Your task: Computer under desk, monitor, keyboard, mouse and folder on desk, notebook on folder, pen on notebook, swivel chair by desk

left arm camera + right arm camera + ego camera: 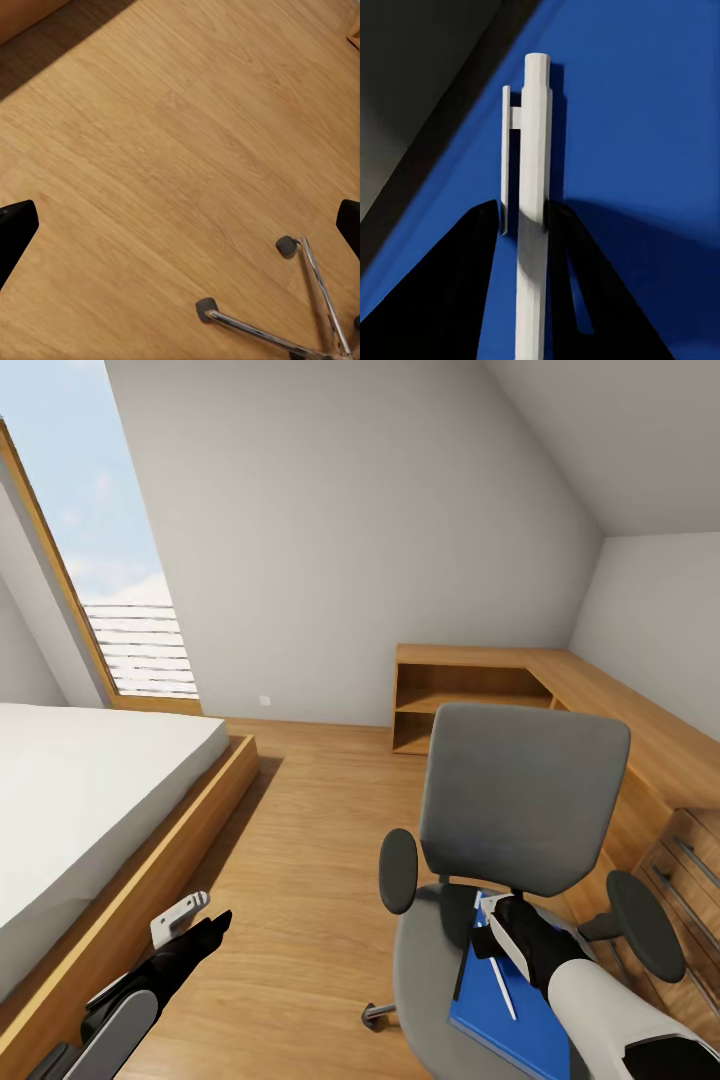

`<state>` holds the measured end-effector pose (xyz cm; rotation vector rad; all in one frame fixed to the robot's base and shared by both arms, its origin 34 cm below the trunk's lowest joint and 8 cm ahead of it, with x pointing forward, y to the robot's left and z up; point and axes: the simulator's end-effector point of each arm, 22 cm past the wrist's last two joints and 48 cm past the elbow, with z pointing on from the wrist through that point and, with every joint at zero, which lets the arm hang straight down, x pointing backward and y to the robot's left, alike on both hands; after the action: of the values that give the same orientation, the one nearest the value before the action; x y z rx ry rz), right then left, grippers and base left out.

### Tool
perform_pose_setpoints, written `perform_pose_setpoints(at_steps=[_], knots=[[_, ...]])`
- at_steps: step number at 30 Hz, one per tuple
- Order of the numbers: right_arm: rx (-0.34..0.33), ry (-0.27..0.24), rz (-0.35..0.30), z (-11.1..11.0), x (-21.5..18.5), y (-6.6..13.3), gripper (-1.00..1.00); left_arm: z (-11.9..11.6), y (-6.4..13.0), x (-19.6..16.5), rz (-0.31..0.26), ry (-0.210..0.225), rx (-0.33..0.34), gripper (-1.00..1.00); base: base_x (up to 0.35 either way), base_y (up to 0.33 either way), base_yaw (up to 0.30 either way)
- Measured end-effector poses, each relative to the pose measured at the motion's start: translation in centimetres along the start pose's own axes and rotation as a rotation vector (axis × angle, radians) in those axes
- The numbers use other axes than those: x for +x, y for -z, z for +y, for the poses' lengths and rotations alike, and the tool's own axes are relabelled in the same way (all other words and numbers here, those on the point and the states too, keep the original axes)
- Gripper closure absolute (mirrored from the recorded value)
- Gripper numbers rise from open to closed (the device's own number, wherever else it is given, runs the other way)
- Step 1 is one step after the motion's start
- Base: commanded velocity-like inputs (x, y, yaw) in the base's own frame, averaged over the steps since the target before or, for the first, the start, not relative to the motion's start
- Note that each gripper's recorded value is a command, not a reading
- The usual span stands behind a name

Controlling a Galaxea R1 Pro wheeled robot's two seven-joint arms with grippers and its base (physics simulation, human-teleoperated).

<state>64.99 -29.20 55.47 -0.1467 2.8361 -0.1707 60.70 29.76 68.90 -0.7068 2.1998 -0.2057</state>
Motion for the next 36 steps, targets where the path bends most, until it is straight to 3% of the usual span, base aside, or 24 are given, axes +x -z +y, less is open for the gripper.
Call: perform_pose_setpoints(at_steps=[17, 36], knots=[[0.0, 0.0, 0.0, 0.0, 0.0, 0.0, 1.0, 0.1, 0.0, -0.1, -0.003, -0.004, -0.004, -1.0, 0.0, 0.0, 0.0], [-0.004, -0.002, -0.016, -0.5, -1.9, 3.4, 1.0, -0.9, 2.0, -2.3, 0.002, -0.004, -0.017, -1.0, 0.0, 0.0, 0.0]])
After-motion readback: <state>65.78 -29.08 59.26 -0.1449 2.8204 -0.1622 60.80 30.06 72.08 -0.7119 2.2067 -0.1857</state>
